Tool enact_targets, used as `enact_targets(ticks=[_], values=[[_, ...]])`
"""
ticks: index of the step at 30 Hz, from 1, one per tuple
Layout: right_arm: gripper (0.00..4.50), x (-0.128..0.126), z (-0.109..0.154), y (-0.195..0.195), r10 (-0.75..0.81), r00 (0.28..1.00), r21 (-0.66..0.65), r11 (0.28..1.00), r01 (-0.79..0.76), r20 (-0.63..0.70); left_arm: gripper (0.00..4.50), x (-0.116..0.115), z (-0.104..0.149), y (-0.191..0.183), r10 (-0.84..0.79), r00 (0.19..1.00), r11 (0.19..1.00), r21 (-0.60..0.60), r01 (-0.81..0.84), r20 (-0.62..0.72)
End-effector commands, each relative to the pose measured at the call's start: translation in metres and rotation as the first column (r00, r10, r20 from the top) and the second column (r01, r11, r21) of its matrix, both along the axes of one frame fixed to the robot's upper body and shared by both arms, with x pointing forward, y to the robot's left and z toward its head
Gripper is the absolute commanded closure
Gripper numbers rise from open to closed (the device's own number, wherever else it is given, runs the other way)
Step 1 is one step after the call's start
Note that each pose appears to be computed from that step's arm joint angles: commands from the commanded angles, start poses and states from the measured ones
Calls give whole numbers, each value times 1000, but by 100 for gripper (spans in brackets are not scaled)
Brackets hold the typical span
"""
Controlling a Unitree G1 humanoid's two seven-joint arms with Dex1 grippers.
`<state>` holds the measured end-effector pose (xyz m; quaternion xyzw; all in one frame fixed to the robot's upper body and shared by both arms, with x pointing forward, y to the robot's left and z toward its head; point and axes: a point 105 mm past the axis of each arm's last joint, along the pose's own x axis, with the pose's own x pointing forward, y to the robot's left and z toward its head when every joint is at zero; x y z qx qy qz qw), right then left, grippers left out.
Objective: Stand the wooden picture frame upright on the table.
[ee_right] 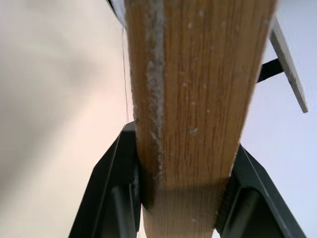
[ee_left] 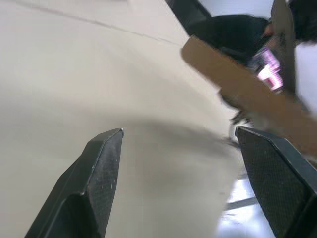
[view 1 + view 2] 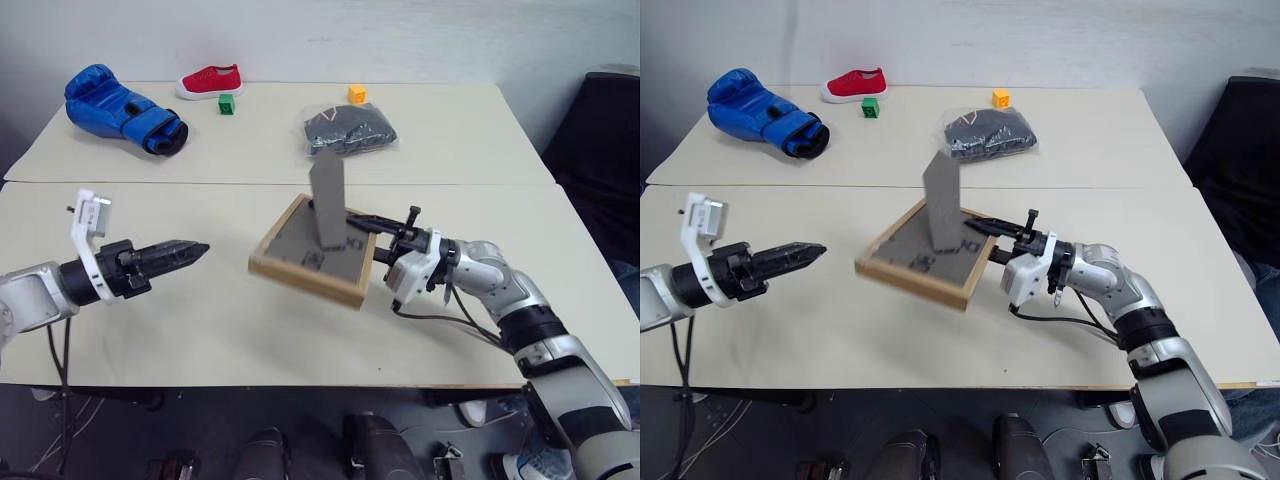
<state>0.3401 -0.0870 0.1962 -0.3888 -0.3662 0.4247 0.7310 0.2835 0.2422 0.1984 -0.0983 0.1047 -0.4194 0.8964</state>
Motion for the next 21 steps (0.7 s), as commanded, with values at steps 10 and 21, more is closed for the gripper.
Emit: enact_targets(ticks=[10,21], values=[[323,38,-3,-41,290,544,429,892,144,-787,0,-15,1,-26,-165,912,981,155,113,377],[323,54,-49,-39,247,458,387,890,242,-854,0,-19,11,-31,-153,903,987,104,121,401]])
